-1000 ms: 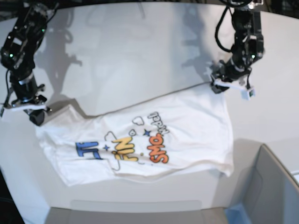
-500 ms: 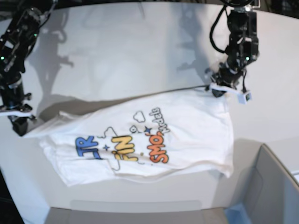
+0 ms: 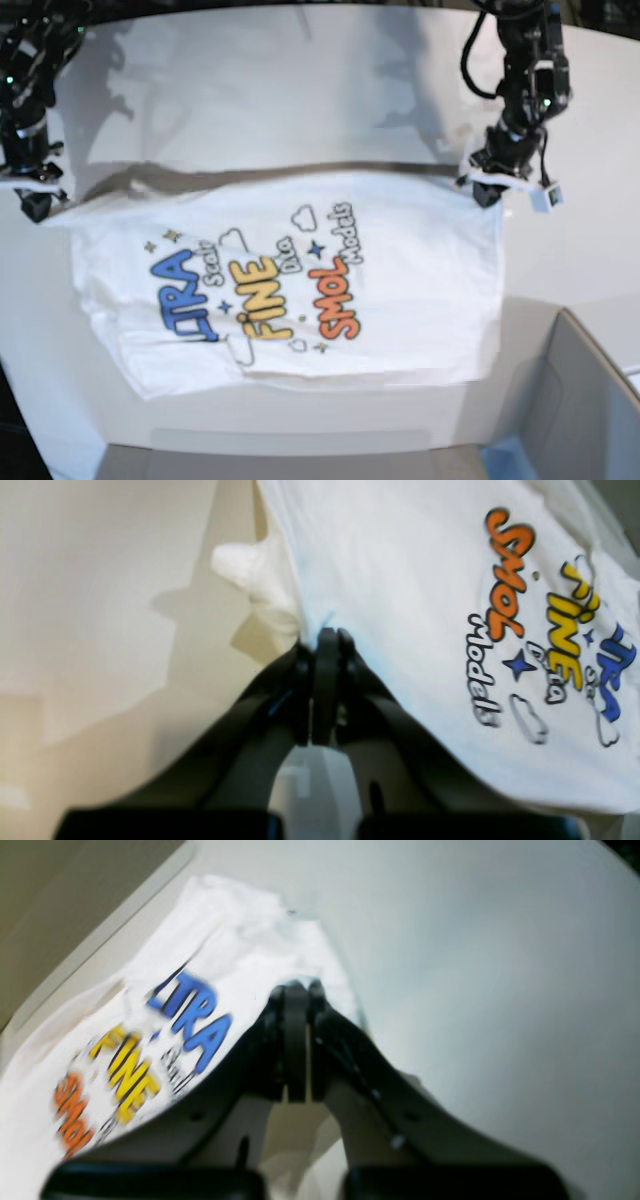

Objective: Layout the t-shirt on the table in an organized manner, then fold the t-shirt properly
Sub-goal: 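Pull the shirt's collar edge with both grippers to unfold it flat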

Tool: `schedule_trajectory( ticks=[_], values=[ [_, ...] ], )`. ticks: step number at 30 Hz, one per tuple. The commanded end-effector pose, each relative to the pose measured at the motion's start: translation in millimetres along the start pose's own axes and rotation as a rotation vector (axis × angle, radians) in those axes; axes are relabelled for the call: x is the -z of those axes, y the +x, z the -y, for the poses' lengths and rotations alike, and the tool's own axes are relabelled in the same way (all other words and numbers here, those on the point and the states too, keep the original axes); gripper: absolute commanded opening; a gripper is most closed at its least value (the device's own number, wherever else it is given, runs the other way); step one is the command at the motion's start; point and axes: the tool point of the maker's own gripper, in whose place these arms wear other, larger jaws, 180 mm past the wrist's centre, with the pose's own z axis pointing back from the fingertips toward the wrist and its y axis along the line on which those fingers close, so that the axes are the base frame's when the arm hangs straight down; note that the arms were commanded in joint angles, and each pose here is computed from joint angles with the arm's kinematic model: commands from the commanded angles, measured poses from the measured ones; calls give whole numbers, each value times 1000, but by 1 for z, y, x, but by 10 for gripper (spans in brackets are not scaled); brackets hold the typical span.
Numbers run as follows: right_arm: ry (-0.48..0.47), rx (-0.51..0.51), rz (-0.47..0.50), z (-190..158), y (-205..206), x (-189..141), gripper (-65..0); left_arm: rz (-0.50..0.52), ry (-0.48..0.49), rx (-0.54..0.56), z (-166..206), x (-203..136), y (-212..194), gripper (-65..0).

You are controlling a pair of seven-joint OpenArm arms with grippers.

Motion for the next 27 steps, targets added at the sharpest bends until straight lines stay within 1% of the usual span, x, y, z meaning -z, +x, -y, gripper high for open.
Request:
schedule_trajectory(
  ticks=[1,2,6,10,13,16,17,18,20,23,25,27],
  values=[
    [1,-15,74,2,21,-5,-650,50,-24,23,7,-8,12,-650],
    [-1,-3,75,6,22,-7,-650,46,-21,25,6,-12,9,-650],
    [54,35,64,6,22,-14,-650,50,5,20,-4,-18,10,-650],
    [65,56,49,7,18,-16,-650,67,21,16,-10,-22,16,-650],
    [63,62,37,9,12,-17,-650,38,53,15,-23,-32,7,-650],
    [62,55,22,9,8,-18,-650,-25,100,-8,-42,-29,-5,-650],
    [65,55,20,8,7,-18,-650,-29,105,-10,-44,-30,-5,-650],
    [72,53,12,6,5,-17,-650,-28,102,-10,-42,-32,-2,-650],
    [94,38,-40,-3,-5,-14,-650,-33,99,-8,-41,-33,-3,-650],
    [144,22,-83,-21,-11,-8,-650,-31,90,-10,-38,-30,2,-650],
    [164,23,-92,-29,-12,-6,-650,-14,80,-9,-33,-27,8,-650],
    [175,27,-81,-33,-7,-5,-650,-7,75,-9,-32,-26,11,-650]
  ],
)
